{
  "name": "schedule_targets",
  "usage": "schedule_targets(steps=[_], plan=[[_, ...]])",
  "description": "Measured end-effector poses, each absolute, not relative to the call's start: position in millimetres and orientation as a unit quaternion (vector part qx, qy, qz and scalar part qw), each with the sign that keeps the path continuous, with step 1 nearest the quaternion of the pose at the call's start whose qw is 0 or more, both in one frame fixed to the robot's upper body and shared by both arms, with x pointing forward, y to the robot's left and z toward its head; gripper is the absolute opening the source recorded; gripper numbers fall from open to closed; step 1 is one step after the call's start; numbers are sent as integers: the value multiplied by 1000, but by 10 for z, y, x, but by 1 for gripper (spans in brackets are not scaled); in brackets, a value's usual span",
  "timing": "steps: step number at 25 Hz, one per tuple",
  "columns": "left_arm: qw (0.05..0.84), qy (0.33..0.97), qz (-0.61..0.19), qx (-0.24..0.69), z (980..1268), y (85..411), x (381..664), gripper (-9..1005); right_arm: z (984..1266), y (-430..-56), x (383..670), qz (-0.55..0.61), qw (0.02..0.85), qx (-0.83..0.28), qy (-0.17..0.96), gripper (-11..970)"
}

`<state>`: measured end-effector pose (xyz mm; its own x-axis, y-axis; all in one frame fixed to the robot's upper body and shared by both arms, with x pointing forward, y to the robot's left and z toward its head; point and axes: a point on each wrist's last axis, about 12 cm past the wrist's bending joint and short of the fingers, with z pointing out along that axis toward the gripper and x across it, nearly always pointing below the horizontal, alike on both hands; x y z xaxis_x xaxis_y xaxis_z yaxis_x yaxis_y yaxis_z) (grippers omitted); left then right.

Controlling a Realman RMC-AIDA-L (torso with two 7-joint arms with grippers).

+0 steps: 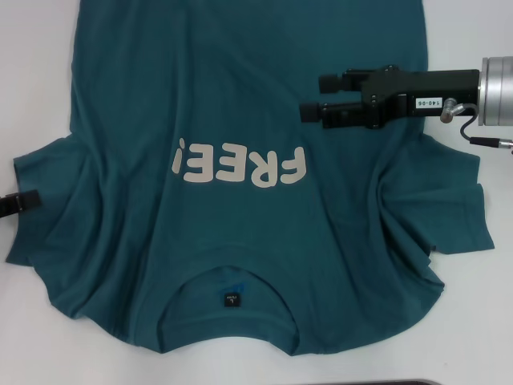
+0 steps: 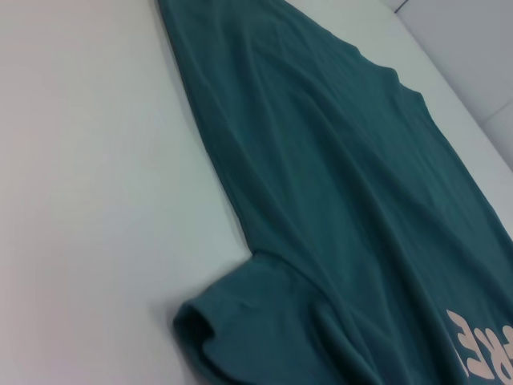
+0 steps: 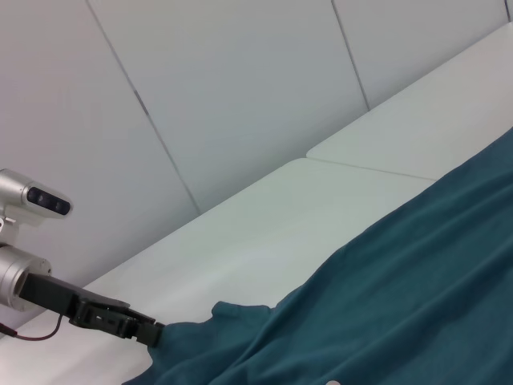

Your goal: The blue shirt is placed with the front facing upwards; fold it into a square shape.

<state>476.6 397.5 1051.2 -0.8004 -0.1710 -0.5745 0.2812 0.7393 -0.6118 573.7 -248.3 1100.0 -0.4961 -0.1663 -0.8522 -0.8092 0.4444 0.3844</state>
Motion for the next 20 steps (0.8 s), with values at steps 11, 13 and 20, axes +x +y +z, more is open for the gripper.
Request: schedule_targets(steps=[11, 13, 20], plan=[[313, 877, -363, 35, 10522, 3963, 4775, 131, 10989, -2500, 5728, 416, 386, -321, 758, 852], [312, 877, -363, 35, 10523, 3962, 4776, 93, 10990, -2499, 5729, 415, 386, -321, 758, 852], [318, 880, -353, 26, 10565, 4028, 4805, 0, 10991, -2497, 5729, 416, 388, -320, 758, 852]])
